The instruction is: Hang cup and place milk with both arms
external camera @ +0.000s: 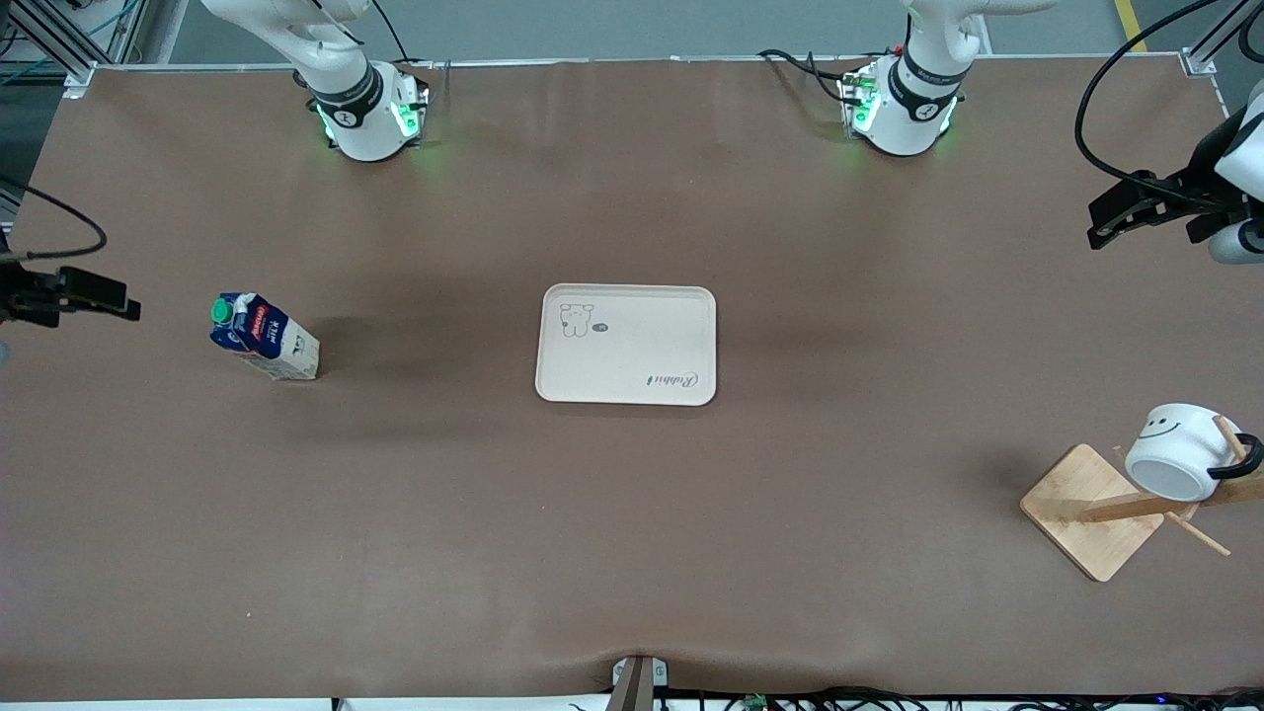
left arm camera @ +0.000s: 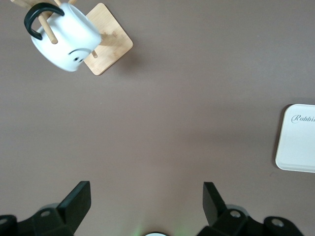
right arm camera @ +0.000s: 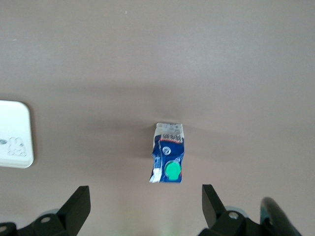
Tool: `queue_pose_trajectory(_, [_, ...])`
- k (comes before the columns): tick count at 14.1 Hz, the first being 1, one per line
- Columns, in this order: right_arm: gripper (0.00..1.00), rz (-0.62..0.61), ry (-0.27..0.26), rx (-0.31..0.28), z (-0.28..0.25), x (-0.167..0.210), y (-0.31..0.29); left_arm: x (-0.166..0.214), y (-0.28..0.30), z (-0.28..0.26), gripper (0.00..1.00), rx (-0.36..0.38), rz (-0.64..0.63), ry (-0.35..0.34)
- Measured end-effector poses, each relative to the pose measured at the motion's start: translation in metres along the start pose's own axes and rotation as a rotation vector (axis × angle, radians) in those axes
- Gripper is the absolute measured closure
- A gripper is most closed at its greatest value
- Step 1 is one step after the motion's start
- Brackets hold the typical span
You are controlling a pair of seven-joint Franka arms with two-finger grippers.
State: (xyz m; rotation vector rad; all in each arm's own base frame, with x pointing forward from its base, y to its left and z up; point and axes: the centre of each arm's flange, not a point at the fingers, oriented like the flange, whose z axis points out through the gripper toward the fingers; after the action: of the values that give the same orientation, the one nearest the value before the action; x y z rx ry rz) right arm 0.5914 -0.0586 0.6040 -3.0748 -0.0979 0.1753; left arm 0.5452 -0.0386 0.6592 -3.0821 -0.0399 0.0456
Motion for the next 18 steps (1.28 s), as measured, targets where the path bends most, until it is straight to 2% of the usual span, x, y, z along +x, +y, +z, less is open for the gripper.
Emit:
queue_pose_trajectory(4, [0.00,0.047,0.040,0.005,-0.040,-0.040,-0.013,0.000,0.000,0.000,0.00,0.000,0.000,0.000])
queue_pose_trajectory(6, [0.00,0.056,0.027,-0.005,-0.036,-0.048,-0.012,0.000,-0.001,0.000,0.00,0.000,-0.001,-0.001])
queue_pose_trajectory(9, [0.00,0.051,0.021,-0.058,-0.025,-0.049,-0.014,-0.001,-0.001,0.003,0.00,0.001,-0.002,-0.008])
queue_pose_trajectory(11, [0.00,0.060,0.044,-0.061,-0.017,-0.053,-0.008,-0.002,-0.001,0.003,0.00,0.001,-0.002,-0.008])
queue_pose_trajectory(18, [0.00,0.064,0.046,-0.054,-0.015,-0.076,-0.006,-0.006,0.002,0.001,0.00,-0.024,0.003,-0.007])
